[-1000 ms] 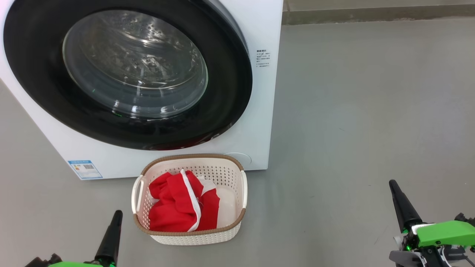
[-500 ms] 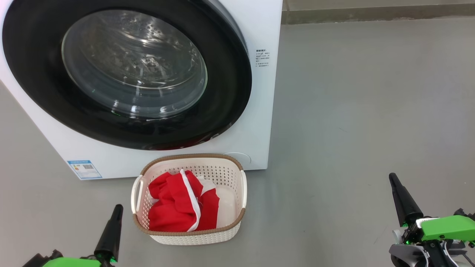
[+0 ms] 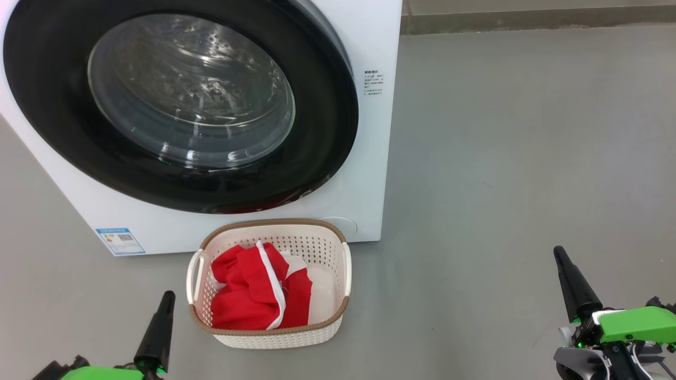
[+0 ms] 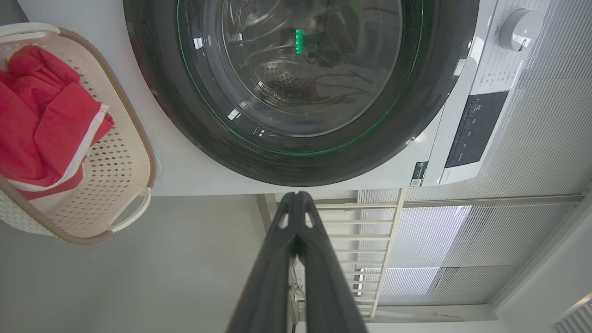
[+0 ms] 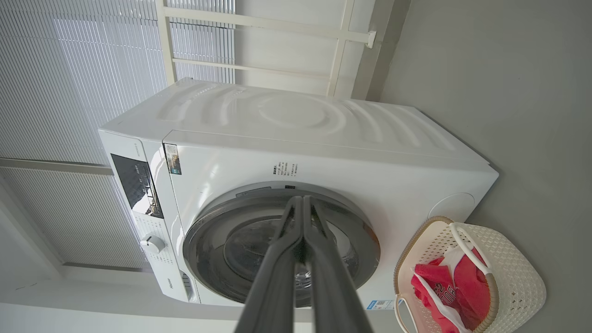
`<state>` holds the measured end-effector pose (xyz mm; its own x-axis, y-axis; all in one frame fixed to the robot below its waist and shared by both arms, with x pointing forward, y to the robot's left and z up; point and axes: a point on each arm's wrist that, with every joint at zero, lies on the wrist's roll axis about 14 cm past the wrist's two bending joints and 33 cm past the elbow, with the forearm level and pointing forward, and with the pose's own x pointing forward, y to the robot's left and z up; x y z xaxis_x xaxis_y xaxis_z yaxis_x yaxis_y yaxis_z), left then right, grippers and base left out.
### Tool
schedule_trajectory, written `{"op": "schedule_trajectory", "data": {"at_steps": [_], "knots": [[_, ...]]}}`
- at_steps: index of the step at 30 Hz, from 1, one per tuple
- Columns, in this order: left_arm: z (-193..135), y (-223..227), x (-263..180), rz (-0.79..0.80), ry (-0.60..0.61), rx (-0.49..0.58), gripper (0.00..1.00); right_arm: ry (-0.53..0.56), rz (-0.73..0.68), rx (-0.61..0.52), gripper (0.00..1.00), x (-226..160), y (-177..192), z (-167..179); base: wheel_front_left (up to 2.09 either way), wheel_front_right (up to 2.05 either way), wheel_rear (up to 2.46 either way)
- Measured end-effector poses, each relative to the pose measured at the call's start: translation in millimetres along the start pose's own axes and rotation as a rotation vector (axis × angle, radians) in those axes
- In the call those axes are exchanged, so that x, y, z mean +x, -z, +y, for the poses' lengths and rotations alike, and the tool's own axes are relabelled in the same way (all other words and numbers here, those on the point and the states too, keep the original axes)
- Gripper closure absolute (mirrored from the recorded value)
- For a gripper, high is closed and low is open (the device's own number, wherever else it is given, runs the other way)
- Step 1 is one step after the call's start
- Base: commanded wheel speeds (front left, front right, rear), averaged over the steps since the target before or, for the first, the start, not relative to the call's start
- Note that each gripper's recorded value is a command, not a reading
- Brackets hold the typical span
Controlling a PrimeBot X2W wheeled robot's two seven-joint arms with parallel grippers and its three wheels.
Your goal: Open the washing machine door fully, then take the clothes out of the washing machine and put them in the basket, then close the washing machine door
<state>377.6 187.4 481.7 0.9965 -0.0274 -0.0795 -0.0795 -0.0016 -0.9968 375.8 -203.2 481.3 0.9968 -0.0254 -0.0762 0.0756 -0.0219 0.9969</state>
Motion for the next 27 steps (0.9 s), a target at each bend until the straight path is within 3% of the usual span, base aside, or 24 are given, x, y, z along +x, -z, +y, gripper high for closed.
{"op": "schedule_trajectory", "data": {"at_steps": [27], "knots": [[0.0, 0.1, 0.0, 0.0, 0.0, 0.0, 1.0, 0.0, 0.0, 0.0, 1.0, 0.0, 0.0, 0.0, 0.0, 0.0, 0.0]]}}
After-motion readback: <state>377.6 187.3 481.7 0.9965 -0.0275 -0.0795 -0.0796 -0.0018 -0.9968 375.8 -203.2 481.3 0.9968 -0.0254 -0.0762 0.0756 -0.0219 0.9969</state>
